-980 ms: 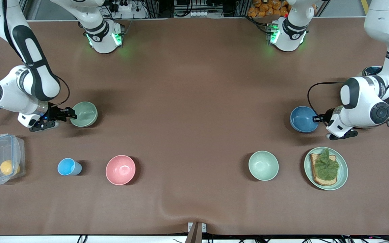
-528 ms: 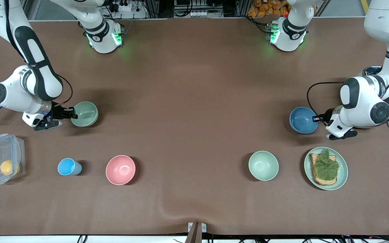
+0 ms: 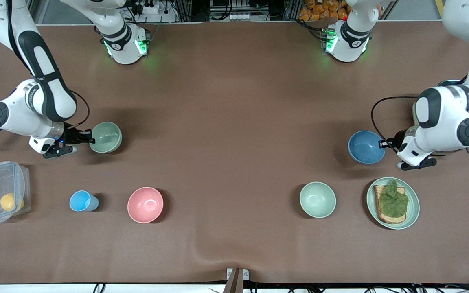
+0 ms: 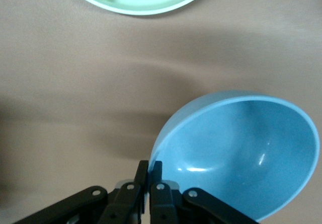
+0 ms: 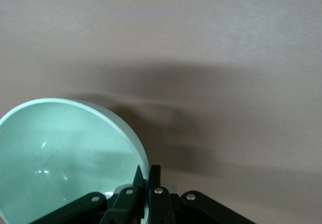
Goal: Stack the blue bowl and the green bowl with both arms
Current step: 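Carry the green bowl toward the table middle with the right gripper, then lower the green bowl, open the right gripper and draw it back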
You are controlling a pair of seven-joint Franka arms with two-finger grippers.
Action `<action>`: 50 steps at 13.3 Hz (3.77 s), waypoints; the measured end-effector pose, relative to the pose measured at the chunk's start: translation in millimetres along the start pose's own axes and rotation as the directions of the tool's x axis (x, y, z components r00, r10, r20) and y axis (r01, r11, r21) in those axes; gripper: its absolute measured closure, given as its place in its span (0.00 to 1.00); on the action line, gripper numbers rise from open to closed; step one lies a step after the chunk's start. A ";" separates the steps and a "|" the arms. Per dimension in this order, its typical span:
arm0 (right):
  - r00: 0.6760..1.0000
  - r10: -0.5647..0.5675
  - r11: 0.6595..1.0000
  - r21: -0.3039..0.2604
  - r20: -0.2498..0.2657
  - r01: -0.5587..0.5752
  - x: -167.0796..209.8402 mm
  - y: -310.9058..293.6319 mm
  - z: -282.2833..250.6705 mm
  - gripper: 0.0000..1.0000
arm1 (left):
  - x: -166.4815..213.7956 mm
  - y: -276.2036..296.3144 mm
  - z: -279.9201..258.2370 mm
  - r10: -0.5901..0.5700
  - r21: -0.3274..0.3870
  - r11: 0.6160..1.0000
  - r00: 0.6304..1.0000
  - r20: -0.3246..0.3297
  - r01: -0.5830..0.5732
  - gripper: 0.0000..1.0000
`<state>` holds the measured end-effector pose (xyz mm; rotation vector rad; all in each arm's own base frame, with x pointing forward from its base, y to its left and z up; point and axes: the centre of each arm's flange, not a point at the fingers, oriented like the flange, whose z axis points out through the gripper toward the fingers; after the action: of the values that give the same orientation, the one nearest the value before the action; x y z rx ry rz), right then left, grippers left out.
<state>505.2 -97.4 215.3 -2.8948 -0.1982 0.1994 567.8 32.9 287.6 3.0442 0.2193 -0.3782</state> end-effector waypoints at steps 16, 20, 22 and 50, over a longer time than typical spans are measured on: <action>0.885 0.466 0.884 -0.020 -0.022 -0.466 25.3 -369.5 -30.5 0.96 | -10.0 87.5 -130.3 0.134 -0.013 0.991 0.990 -0.052 -0.135 0.95; 0.837 0.534 0.845 0.049 -0.117 -0.532 -2.6 -465.2 8.8 0.96 | 0.2 77.3 -119.4 0.118 -0.023 0.993 0.992 -0.046 -0.119 0.95; 0.815 0.556 0.831 0.085 -0.164 -0.549 -11.5 -486.3 43.7 0.96 | 2.1 76.9 -117.9 0.117 -0.025 0.993 0.992 -0.051 -0.119 0.95; 0.567 0.822 0.564 0.056 0.060 -0.824 45.0 -443.0 64.0 0.00 | -15.1 156.5 -121.3 0.189 -0.008 0.982 0.979 -0.072 -0.190 0.95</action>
<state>487.4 350.4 254.2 -2.6477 1.1800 0.3828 605.6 -113.6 416.2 3.0310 -0.0640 -0.2540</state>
